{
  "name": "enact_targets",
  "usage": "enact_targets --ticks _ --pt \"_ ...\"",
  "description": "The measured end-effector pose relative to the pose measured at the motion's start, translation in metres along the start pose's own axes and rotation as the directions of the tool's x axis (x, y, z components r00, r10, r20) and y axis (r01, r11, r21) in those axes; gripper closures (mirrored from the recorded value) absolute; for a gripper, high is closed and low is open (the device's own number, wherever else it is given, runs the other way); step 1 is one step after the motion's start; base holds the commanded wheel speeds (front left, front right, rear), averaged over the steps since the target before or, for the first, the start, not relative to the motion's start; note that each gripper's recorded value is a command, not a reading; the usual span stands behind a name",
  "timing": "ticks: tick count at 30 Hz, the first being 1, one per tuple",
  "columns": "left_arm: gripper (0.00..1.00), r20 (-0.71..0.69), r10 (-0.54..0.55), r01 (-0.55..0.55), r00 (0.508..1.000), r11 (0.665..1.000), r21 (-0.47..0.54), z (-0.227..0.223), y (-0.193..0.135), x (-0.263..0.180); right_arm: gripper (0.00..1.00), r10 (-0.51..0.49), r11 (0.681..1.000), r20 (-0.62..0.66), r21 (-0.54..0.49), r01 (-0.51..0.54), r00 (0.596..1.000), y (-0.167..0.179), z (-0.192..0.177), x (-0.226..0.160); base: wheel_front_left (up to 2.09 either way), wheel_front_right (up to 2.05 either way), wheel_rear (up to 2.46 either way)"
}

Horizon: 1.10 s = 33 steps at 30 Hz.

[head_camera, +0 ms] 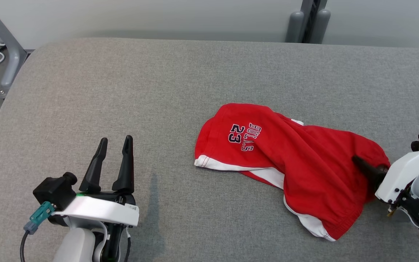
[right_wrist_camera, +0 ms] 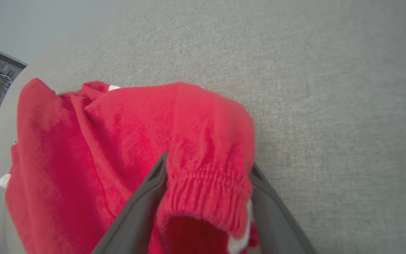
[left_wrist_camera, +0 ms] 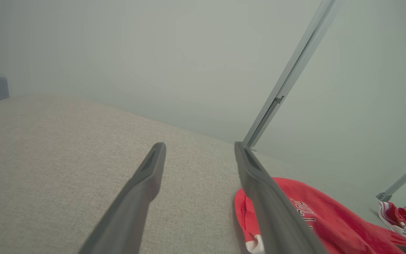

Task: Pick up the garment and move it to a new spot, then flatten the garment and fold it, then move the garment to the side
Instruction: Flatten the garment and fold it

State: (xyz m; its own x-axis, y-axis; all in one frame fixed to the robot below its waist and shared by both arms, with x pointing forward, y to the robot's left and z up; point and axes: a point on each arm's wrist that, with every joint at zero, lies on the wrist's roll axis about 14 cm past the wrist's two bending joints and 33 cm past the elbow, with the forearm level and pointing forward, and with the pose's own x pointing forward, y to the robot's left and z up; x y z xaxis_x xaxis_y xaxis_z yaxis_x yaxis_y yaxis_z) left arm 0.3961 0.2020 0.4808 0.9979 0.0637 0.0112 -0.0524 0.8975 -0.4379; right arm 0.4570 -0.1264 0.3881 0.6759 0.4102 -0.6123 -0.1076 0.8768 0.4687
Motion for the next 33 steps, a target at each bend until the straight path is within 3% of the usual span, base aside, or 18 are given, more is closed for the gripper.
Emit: enact_targets --ticks 1,6,9,13,17,21,22,24,28,29,30,31,33 --pt "0.0 0.001 -0.001 0.001 1.0 1.0 -0.001 0.0 0.0 0.0 1.0 0.007 1.0 0.005 -0.026 -0.007 1.0 0.002 0.002 -0.001 0.0 0.0 0.0" --pt "0.0 0.003 -0.009 0.009 1.0 1.0 -0.006 0.001 -0.003 0.001 1.0 0.041 0.99 0.148 -0.142 -0.02 0.988 0.012 0.041 -0.011 0.0 0.0 0.0" --pt "0.0 0.003 -0.017 0.017 1.0 1.0 -0.007 0.001 -0.006 0.0 1.0 0.088 0.958 0.229 -0.285 -0.019 0.97 0.028 0.067 -0.018 0.0 0.0 0.0" --pt "0.0 0.007 -0.025 0.025 1.0 1.0 -0.014 0.002 -0.009 -0.001 1.0 0.177 0.865 0.328 -0.502 0.013 0.928 0.054 0.105 -0.03 0.0 0.0 0.0" --pt "0.0 0.019 -0.026 0.027 0.999 0.999 -0.019 0.007 -0.01 -0.006 1.0 0.281 0.762 0.435 -0.643 0.077 0.855 0.083 0.148 -0.05 0.0 0.0 0.0" --pt "0.0 0.022 -0.012 0.013 1.0 1.0 -0.024 0.008 -0.006 -0.014 1.0 0.369 0.71 0.511 -0.694 0.119 0.777 0.106 0.177 -0.066 0.0 0.0 0.0" --pt "0.0 0.026 -0.007 0.008 1.0 1.0 -0.025 0.01 -0.004 -0.016 1.0 0.372 0.703 0.527 -0.697 0.139 0.764 0.106 0.183 -0.069 0.0 0.0 0.0" --pt "0.0 0.028 0.004 -0.003 1.0 1.0 -0.025 0.01 -0.001 -0.019 1.0 0.32 0.74 0.557 -0.652 0.165 0.766 0.091 0.191 -0.067 0.0 0.0 0.0" --pt "0.0 0.018 0.018 -0.018 1.0 1.0 -0.025 0.007 0.004 -0.02 1.0 0.164 0.771 0.465 -0.61 0.18 0.87 0.05 0.161 -0.034 0.0 0.0 0.0" --pt "0.0 0.015 0.02 -0.02 1.0 1.0 -0.024 0.006 0.005 -0.02 0.8 0.127 0.783 0.428 -0.597 0.175 0.895 0.041 0.15 -0.025 0.0 0.0 0.0" --pt "0.0 0.014 0.021 -0.021 1.0 0.999 -0.024 0.006 0.005 -0.019 0.17 0.084 0.807 0.394 -0.565 0.169 0.915 0.031 0.139 -0.017 0.0 0.0 0.0" --pt "0.0 0.011 0.021 -0.021 1.0 1.0 -0.023 0.005 0.005 -0.018 0.0 0.041 0.809 0.338 -0.563 0.167 0.94 0.022 0.125 -0.009 0.0 0.0 0.0" --pt "0.0 0.009 0.022 -0.022 1.0 1.0 -0.021 0.004 0.005 -0.017 0.0 0.013 0.799 0.296 -0.577 0.168 0.955 0.014 0.114 -0.003 0.0 0.0 0.0"
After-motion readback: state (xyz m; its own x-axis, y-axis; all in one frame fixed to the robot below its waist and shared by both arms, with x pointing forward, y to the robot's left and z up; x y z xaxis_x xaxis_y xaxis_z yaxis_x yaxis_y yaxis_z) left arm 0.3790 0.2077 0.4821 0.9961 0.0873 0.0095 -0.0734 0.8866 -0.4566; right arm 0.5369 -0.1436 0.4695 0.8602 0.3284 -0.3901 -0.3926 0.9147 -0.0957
